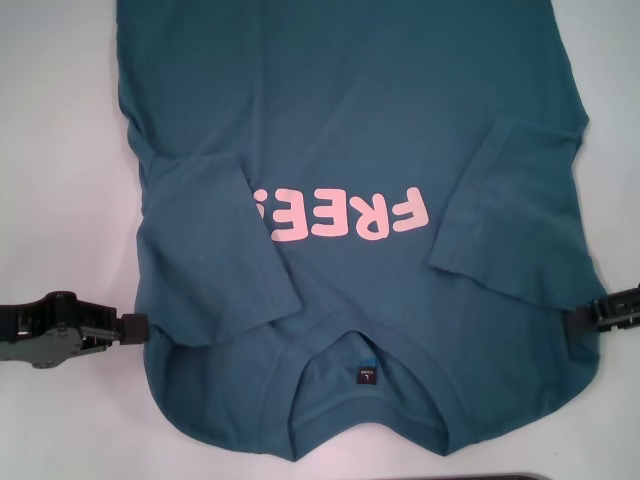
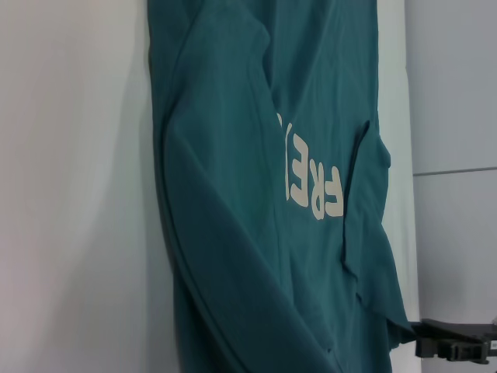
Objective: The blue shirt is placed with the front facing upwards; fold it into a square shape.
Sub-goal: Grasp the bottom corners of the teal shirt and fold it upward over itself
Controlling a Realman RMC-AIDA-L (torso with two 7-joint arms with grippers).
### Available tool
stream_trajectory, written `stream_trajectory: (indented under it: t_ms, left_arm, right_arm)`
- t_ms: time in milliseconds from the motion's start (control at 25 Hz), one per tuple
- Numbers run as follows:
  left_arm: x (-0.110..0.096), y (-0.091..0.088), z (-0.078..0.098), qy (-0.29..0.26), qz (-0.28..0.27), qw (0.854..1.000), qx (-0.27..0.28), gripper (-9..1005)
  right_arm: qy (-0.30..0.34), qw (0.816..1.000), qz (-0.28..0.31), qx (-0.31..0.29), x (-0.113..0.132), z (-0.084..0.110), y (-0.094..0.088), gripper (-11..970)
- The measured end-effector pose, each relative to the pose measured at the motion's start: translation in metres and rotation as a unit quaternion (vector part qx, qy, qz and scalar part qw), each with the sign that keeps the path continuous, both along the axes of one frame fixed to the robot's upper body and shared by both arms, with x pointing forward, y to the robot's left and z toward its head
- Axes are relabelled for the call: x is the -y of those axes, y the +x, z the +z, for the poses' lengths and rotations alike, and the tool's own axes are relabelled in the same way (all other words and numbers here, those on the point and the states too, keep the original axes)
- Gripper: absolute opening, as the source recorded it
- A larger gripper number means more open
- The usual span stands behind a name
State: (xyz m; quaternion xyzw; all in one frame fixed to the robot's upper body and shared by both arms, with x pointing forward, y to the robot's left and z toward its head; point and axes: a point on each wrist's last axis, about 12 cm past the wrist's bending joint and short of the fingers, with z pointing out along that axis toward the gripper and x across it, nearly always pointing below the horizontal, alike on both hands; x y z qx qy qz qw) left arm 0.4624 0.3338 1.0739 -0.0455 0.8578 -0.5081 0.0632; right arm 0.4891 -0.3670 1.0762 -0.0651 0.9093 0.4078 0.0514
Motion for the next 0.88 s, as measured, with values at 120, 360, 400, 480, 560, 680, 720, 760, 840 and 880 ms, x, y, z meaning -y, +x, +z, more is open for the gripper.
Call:
stream_trajectory:
  t_ms: [120, 360, 400, 480, 560, 680, 720, 760, 840, 880]
  left_arm:
    - [0.0000, 0.0000, 0.0000, 0.000, 0.000, 1.000, 0.000, 16]
    - [0.0000, 0.0000, 0.0000, 0.000, 0.000, 1.000, 0.001, 15]
    - [0.0000, 0.0000, 0.0000, 0.000, 0.000, 1.000, 0.001, 15]
    - [0.0000, 0.0001, 0.0001, 0.000, 0.000, 1.000, 0.001, 15]
    - [0.0000, 0.0001, 0.0001, 0.000, 0.000, 1.000, 0.001, 15]
    - [0.0000, 0.0001, 0.0001, 0.000, 0.000, 1.000, 0.001, 15]
    - [0.0000, 0.0001, 0.0002, 0.000, 0.000, 1.000, 0.001, 15]
    - [0.0000, 0.0001, 0.0001, 0.000, 0.000, 1.000, 0.001, 15]
    - [0.0000, 0.0001, 0.0001, 0.000, 0.000, 1.000, 0.001, 15]
    - [0.0000, 0.0001, 0.0001, 0.000, 0.000, 1.000, 0.001, 15]
  right_arm:
    - [0.000, 1.000, -0.007, 0.004, 0.0032, 0.0014, 0.0002, 529]
    - [-0.014, 1.000, -0.019, -0.002, 0.0084, 0.0001, 0.0000, 517]
    - [-0.016, 1.000, -0.020, -0.004, 0.0087, -0.0003, -0.0002, 515]
    - [-0.020, 1.000, -0.019, -0.008, 0.0089, -0.0011, -0.0006, 511]
    - [-0.022, 1.000, -0.017, -0.011, 0.0073, -0.0021, -0.0004, 507]
    - [-0.023, 1.000, -0.013, -0.013, 0.0048, -0.0025, 0.0006, 501]
    - [-0.023, 1.000, -0.013, -0.013, 0.0047, -0.0026, 0.0006, 499]
    - [-0.022, 1.000, -0.016, -0.013, 0.0046, -0.0025, 0.0007, 497]
    - [-0.017, 1.000, -0.024, -0.010, 0.0060, -0.0008, 0.0010, 493]
    - [-0.014, 1.000, -0.027, -0.008, 0.0067, 0.0002, 0.0010, 491]
